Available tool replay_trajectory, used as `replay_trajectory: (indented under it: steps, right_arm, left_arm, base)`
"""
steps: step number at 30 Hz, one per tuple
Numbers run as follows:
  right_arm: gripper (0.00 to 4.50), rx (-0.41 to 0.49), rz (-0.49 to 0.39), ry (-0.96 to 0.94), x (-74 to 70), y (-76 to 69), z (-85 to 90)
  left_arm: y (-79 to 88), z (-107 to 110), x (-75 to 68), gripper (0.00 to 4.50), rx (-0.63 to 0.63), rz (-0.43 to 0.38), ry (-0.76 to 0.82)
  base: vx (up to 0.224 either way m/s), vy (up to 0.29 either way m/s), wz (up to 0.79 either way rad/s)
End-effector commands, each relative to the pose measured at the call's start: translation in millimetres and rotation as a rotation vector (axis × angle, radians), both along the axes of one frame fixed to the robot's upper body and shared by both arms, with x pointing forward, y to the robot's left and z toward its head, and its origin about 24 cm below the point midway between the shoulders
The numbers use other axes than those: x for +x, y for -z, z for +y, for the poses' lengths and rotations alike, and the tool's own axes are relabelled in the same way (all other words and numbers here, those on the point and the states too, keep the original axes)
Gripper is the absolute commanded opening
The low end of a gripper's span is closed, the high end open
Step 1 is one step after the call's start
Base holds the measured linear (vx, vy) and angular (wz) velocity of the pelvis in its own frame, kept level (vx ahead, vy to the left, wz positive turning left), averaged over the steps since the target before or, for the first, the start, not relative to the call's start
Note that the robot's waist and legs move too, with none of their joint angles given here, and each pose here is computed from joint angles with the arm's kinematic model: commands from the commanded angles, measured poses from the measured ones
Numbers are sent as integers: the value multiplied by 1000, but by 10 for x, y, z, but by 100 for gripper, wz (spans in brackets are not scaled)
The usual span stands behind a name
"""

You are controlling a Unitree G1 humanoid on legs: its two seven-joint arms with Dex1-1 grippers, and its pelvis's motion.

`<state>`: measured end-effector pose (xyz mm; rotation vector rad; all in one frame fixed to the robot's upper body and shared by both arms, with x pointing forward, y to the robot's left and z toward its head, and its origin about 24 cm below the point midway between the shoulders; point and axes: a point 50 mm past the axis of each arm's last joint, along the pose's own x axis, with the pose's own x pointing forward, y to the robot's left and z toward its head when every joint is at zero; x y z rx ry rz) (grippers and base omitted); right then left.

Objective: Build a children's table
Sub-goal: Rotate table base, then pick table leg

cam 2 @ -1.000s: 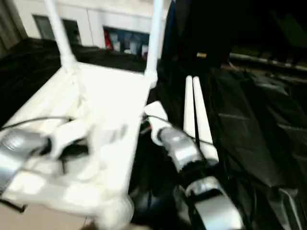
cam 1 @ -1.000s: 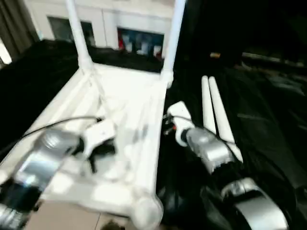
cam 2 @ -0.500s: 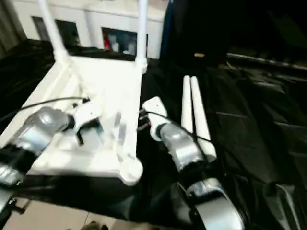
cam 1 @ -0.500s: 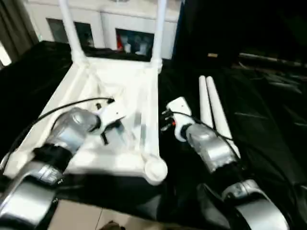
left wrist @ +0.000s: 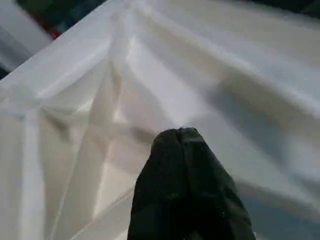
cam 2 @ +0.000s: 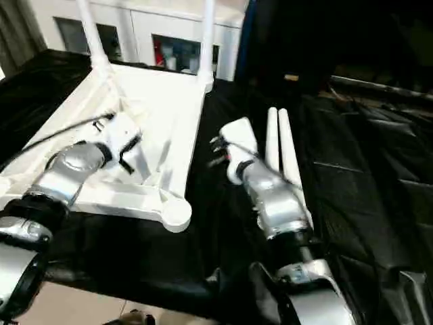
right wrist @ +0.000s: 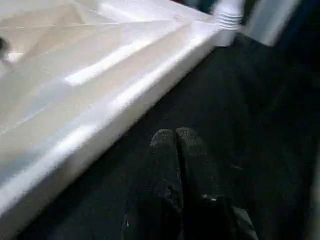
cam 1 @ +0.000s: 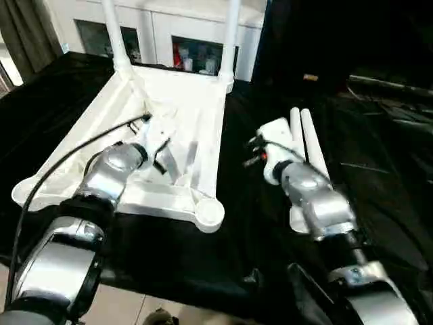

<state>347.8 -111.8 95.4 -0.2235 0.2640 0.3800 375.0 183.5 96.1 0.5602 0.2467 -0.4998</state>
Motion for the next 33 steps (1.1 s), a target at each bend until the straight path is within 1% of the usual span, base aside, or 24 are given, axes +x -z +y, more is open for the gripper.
replay_trajectory:
  steps: [1,2,3,4,5,6,7,9,10,11,12,13,14,15,16,17,20,23,25,26,28,33]
  right_arm:
    - [7,-6,46,36,-29,-40,-94]
    - [23,45,50,30,-43,-84,-116]
    - [23,46,49,32,-43,-86,-119]
    - [33,65,58,76,-37,-98,-166]
    - [33,74,73,130,-25,-101,-219]
    - [33,74,76,139,-22,-101,-228]
    - [56,71,107,212,4,-95,-306]
    - [64,59,133,259,15,-98,-356]
    - [69,58,135,261,16,-98,-358]
    - [69,48,157,278,15,-96,-378]
    - [93,31,203,308,2,-104,-416]
    - [102,31,203,308,2,-104,-416]
    - [106,32,232,333,2,-116,-446]
    - [106,32,232,333,2,-116,-446]
    - [114,34,245,355,9,-132,-469]
    - [141,34,254,365,14,-136,-480]
    - [151,48,277,405,30,-135,-530]
    - [188,52,306,441,37,-144,-601]
    - [197,61,320,446,31,-144,-606]
    - [206,90,364,442,8,-124,-598]
    - [235,90,397,448,-15,-80,-604]
    - [235,102,478,445,-79,21,-601]
  left_arm:
    - [-107,-14,-59,0,-72,1,40]
    - [-170,-31,-124,0,-114,-11,69]
    - [-174,-32,-128,0,-117,-12,71]
    - [-228,-52,-184,0,-154,-22,90]
    - [-291,-84,-244,0,-192,-42,112]
    - [-301,-91,-255,0,-200,-44,116]
    - [-389,-178,-380,0,-274,-52,165]
    - [-422,-266,-510,0,-333,-29,229]
    - [-422,-269,-517,0,-334,-26,234]
    - [-417,-301,-591,0,-349,2,275]
    - [-392,-341,-758,0,-344,72,364]
    - [-392,-341,-758,0,-344,72,364]
    - [-359,-366,-892,0,-321,139,429]
    - [-359,-366,-892,0,-321,139,429]
    - [-349,-391,-982,0,-309,189,468]
    - [-352,-406,-1012,0,-309,206,483]
    - [-373,-446,-1038,0,-310,222,497]
    - [-422,-495,-1071,0,-300,235,512]
    - [-435,-497,-1083,0,-298,239,518]
    - [-454,-498,-1103,0,-295,247,523]
    - [-454,-496,-1125,0,-282,260,532]
    - [-435,-535,-1164,0,-267,289,553]
  base:
    - [0,0,0]
    - [0,0,0]
    - [0,0,0]
    - [0,0,0]
    - [0,0,0]
    - [0,0,0]
    - [0,0,0]
    - [0,0,0]
    - [0,0,0]
    - [0,0,0]
    - [0,0,0]
    - [0,0,0]
    - [0,0,0]
    - [0,0,0]
    - [0,0,0]
    - [0,0,0]
    - [0,0,0]
    - [0,0,0]
    - [0,0,0]
    - [0,0,0]
    - [0,0,0]
    - [0,0,0]
